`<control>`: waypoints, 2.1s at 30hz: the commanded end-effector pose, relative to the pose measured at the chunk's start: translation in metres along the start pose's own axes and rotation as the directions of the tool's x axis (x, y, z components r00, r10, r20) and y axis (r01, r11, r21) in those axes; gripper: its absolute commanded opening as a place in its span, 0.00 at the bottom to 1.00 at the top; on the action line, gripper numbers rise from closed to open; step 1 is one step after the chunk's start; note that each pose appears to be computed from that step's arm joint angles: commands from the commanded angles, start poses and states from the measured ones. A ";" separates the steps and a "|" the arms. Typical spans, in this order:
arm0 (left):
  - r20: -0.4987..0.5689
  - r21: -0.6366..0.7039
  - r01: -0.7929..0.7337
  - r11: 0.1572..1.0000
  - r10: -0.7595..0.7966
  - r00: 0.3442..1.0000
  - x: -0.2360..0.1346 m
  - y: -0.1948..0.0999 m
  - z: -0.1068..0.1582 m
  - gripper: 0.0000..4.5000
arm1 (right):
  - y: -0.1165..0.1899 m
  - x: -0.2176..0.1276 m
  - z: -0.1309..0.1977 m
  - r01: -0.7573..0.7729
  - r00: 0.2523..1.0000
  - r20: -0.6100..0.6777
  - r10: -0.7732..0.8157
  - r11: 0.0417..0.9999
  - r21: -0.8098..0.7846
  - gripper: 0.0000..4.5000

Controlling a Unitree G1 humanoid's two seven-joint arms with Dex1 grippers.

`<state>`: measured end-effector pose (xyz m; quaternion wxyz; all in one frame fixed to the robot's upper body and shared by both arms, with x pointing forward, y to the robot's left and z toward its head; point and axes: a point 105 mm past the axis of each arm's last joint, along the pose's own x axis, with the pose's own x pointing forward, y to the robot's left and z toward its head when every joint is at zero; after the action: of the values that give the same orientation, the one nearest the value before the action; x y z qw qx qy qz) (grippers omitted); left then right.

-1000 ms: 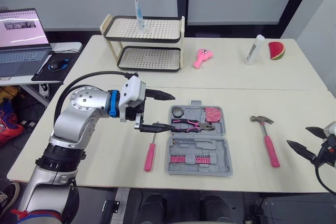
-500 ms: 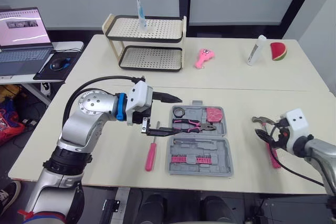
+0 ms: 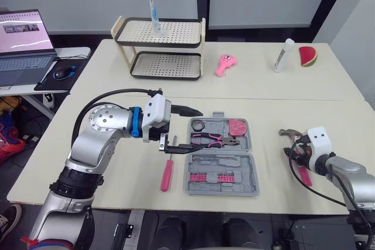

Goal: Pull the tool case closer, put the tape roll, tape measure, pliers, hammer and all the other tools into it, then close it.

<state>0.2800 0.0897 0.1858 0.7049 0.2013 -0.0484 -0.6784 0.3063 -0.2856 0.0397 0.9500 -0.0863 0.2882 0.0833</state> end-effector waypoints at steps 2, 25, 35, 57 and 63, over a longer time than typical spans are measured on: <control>0.014 0.052 0.018 0.998 -0.018 1.000 0.005 0.001 0.008 1.00 | -0.006 0.006 -0.007 0.044 0.999 -0.020 -0.044 0.999 0.003 0.47; 0.020 0.055 0.023 0.998 -0.024 1.000 0.011 0.000 0.013 1.00 | -0.003 0.003 0.003 0.009 1.000 -0.021 -0.009 1.000 -0.020 0.05; 0.022 0.049 0.015 0.999 -0.016 1.000 0.011 -0.002 0.011 1.00 | 0.033 -0.018 0.017 -0.066 0.998 -0.010 0.066 0.997 0.029 0.05; 0.018 0.055 0.030 0.998 -0.031 0.999 0.013 -0.005 0.009 1.00 | 0.051 -0.042 0.037 0.041 0.997 0.067 -0.045 0.998 0.055 0.54; 0.023 0.057 0.028 0.998 -0.030 0.999 0.015 -0.006 0.008 1.00 | 0.057 -0.058 0.038 -0.002 1.000 0.021 0.001 0.999 0.035 0.75</control>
<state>0.2754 0.0766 0.1844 0.6939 0.2070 -0.0589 -0.6872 0.2712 -0.2324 0.0888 0.9533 -0.0695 0.2859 0.0684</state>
